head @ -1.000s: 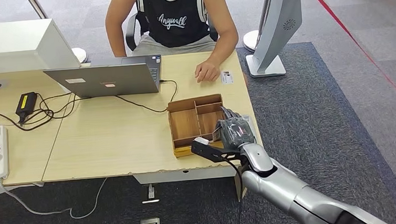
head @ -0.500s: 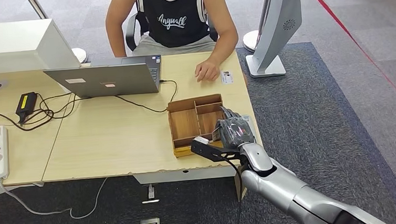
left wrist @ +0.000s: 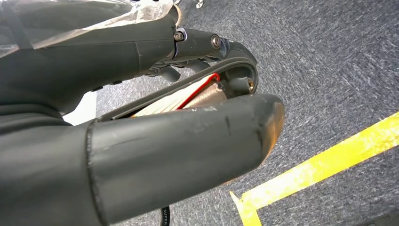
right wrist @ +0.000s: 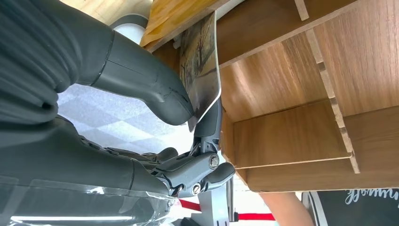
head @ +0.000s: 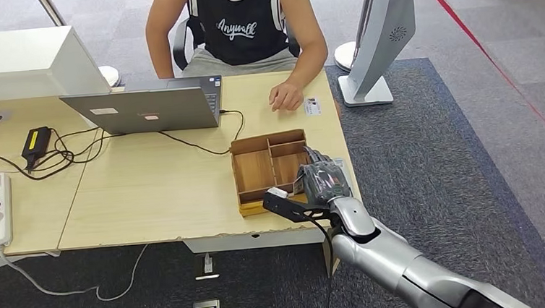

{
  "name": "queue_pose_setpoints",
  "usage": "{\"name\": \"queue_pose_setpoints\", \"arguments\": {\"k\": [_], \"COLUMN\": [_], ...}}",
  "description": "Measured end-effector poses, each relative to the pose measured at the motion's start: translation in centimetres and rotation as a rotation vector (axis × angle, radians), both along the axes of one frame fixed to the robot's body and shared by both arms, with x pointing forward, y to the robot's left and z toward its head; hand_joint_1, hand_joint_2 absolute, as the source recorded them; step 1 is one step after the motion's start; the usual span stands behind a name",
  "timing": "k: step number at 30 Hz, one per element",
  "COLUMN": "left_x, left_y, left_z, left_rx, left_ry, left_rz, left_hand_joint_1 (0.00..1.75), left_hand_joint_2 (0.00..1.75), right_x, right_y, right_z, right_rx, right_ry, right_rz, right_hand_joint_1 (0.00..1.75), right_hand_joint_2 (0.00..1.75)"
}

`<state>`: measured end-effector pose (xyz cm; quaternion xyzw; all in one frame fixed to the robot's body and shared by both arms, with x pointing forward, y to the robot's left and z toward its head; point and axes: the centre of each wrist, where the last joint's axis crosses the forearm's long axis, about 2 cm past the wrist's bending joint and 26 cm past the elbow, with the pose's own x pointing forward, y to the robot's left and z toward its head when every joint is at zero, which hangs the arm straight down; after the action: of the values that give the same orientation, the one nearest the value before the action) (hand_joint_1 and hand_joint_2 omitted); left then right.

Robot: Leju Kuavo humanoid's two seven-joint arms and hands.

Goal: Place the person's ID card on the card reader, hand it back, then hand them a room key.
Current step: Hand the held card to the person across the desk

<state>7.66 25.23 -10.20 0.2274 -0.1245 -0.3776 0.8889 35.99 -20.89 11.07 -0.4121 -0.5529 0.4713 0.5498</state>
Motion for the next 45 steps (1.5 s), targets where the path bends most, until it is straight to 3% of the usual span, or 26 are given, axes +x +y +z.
{"name": "queue_pose_setpoints", "arguments": {"k": [4,10,14,33,40,45], "left_x": [0.1,0.5,0.6,1.7,2.9,3.2], "left_y": [0.0,-0.1,-0.1,-0.4,-0.4,-0.5], "left_z": [0.0,0.1,0.1,0.3,0.6,0.7], "left_rx": [0.001,-0.002,-0.003,-0.01,-0.006,-0.006], "left_ry": [-0.003,-0.009,-0.011,-0.01,-0.016,-0.022], "left_rz": [-0.006,-0.017,-0.025,-0.069,-0.114,-0.13], "left_hand_joint_1": [0.0,0.0,0.0,0.0,0.0,0.0], "left_hand_joint_2": [0.0,0.0,0.0,0.0,0.0,0.0], "right_x": [0.4,4.3,5.0,5.5,7.9,9.6], "right_y": [0.0,-0.4,-0.7,-1.4,0.3,1.9], "right_z": [0.8,7.8,10.2,13.6,16.4,17.9], "right_rx": [0.011,0.035,0.054,0.053,-0.013,-0.052], "right_ry": [-0.099,-0.271,-0.33,-0.385,-0.344,-0.337], "right_rz": [-0.023,-0.075,-0.085,-0.091,-0.074,-0.084], "right_hand_joint_1": [1.74,1.71,1.71,1.75,1.68,1.75], "right_hand_joint_2": [1.75,1.75,1.75,1.75,1.75,1.75]}}
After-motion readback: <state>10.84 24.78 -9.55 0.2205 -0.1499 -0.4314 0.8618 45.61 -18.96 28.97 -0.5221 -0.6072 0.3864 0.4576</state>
